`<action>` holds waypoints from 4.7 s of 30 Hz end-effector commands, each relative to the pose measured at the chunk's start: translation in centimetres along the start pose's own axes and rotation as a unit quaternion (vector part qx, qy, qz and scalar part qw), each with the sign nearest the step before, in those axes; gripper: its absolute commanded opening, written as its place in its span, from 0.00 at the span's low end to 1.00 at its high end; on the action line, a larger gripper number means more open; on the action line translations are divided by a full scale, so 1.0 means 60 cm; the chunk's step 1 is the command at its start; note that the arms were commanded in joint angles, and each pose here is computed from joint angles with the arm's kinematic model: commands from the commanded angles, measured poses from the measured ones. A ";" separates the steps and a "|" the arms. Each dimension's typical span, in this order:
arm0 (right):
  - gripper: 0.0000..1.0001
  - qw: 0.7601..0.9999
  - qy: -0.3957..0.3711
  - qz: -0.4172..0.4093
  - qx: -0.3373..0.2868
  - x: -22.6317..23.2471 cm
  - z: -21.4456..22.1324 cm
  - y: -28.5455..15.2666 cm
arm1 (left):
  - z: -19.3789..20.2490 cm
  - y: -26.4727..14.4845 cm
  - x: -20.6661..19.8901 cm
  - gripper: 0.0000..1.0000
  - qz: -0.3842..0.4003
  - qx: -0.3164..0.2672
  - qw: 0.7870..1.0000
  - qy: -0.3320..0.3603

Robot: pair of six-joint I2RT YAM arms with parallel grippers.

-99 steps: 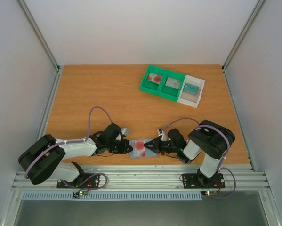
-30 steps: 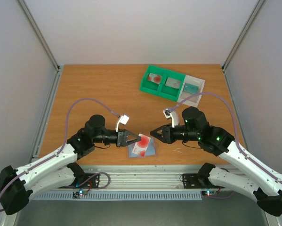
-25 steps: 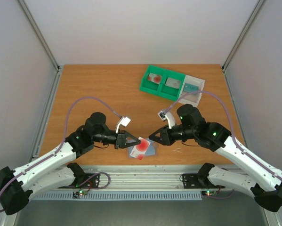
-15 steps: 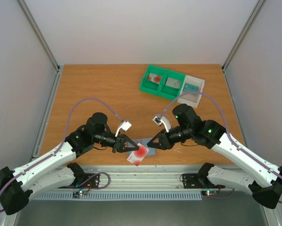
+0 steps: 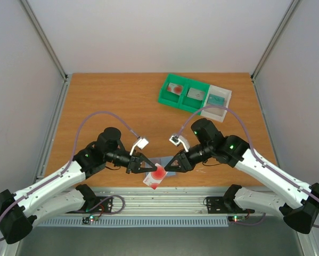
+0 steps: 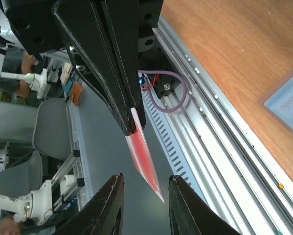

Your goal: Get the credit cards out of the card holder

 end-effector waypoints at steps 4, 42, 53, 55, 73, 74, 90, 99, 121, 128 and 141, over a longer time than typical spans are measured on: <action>0.27 0.999 -0.009 -0.033 0.021 0.011 0.015 0.013 | -0.014 -0.010 -0.047 0.00 0.033 -0.013 0.998 0.057; 0.01 0.904 0.087 0.353 -0.224 -0.206 -0.146 -0.095 | -0.078 -0.090 0.149 0.99 -0.322 -0.192 0.927 -0.013; 0.01 0.853 0.188 0.382 -0.302 -0.362 -0.206 -0.140 | -0.059 -0.094 0.236 0.99 -0.376 -0.180 0.906 -0.073; 0.01 0.843 0.199 0.387 -0.317 -0.385 -0.220 -0.148 | -0.056 -0.094 0.246 0.99 -0.383 -0.177 0.903 -0.076; 0.01 0.763 0.289 0.427 -0.390 -0.620 -0.320 -0.207 | -0.041 -0.089 0.252 0.99 -0.370 -0.167 0.908 -0.100; 0.01 0.760 0.293 0.427 -0.392 -0.634 -0.322 -0.207 | -0.040 -0.088 0.252 0.99 -0.368 -0.167 0.909 -0.103; 0.01 0.772 0.334 0.412 -0.352 -0.742 -0.350 -0.170 | -0.038 -0.080 0.246 1.00 -0.351 -0.162 0.915 -0.113; 0.01 0.772 0.335 0.420 -0.340 -0.781 -0.358 -0.156 | -0.034 -0.082 0.240 1.00 -0.346 -0.163 0.918 -0.107; 0.15 0.762 0.333 0.455 -0.318 -0.806 -0.356 -0.183 | -0.020 -0.088 0.264 0.97 -0.376 -0.152 0.906 -0.117; 0.19 0.783 0.312 0.440 -0.310 -0.748 -0.383 -0.202 | -0.012 -0.084 0.282 0.93 -0.384 -0.145 0.901 -0.143; 0.23 0.838 0.297 0.368 -0.272 -0.603 -0.347 -0.186 | -0.012 -0.053 0.271 0.84 -0.325 -0.136 0.918 -0.180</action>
Point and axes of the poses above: each gripper's point midway between its finger pads, its own y axis out along the fingers, its own x axis along the line the jaws close on, z = x × y, the point moved 1 cm from there along -y, back along the fingers, and after that the axes turned 11 degrees about -y, right-handed, at the moved point
